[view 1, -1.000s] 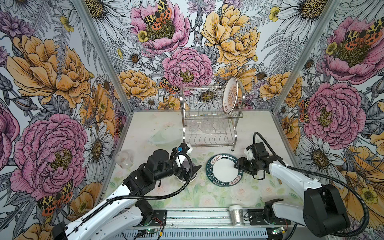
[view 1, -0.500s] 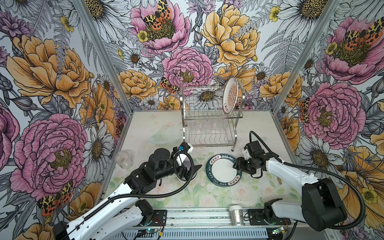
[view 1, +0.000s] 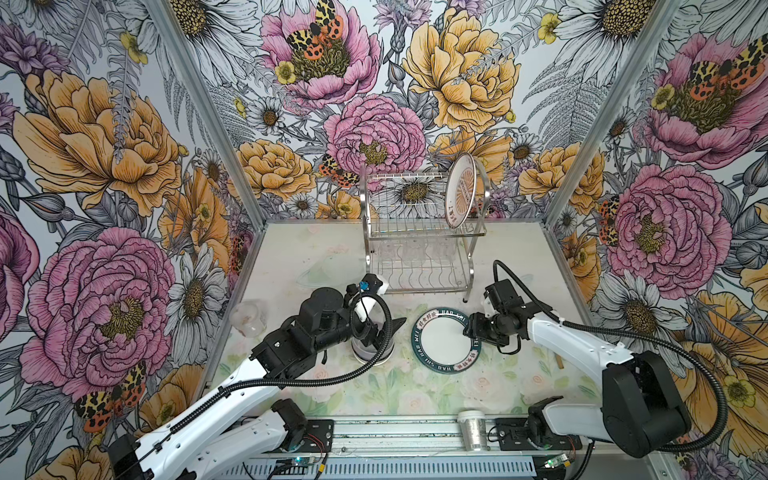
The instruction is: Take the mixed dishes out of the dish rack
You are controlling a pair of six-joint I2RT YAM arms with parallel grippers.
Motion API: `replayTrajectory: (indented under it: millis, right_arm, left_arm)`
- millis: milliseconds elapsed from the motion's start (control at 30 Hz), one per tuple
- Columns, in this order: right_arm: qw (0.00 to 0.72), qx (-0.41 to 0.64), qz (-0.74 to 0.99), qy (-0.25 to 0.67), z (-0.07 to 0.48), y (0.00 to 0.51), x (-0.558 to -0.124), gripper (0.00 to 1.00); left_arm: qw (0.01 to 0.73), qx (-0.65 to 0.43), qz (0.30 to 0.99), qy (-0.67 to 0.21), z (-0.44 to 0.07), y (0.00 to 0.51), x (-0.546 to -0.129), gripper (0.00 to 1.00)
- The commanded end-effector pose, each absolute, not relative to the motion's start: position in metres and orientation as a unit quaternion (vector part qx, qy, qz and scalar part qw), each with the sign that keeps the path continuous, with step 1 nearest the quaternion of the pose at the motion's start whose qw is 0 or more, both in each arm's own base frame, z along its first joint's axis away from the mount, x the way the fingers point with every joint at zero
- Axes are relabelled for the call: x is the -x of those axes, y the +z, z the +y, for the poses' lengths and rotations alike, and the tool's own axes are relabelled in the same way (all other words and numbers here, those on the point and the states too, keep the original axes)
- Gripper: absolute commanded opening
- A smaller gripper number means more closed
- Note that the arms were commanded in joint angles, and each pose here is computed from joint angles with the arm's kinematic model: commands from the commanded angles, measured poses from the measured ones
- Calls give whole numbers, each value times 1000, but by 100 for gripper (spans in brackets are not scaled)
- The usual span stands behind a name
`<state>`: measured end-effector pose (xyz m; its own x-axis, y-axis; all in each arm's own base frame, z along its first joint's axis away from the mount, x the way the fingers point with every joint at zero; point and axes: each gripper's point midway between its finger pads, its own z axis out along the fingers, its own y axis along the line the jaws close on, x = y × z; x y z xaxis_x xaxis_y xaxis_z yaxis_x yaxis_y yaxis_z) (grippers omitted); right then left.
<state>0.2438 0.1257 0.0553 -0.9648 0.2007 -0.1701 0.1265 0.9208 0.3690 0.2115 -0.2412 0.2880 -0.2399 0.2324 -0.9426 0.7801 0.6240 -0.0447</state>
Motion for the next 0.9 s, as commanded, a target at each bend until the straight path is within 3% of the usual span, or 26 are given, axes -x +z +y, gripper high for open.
replayTrajectory:
  millis: [0, 233, 733, 800, 867]
  right_arm:
    - [119, -80, 972, 187, 131, 66, -255, 62]
    - [155, -78, 968, 183, 126, 81, -260, 63]
    - [407, -6, 895, 182, 102, 208, -264, 91]
    - [431, -2, 885, 178, 98, 219, -262, 100]
    - [455, -4, 873, 176, 94, 230, -261, 100]
  left_arm:
    - [544, -313, 732, -267, -240, 316, -223, 99]
    - [568, -273, 729, -268, -248, 357, -244, 99]
    - [597, -285, 709, -244, -333, 418, -295, 99]
    - [594, -290, 708, -248, -346, 420, -302, 99]
    - [594, -294, 706, -251, -358, 424, -309, 99]
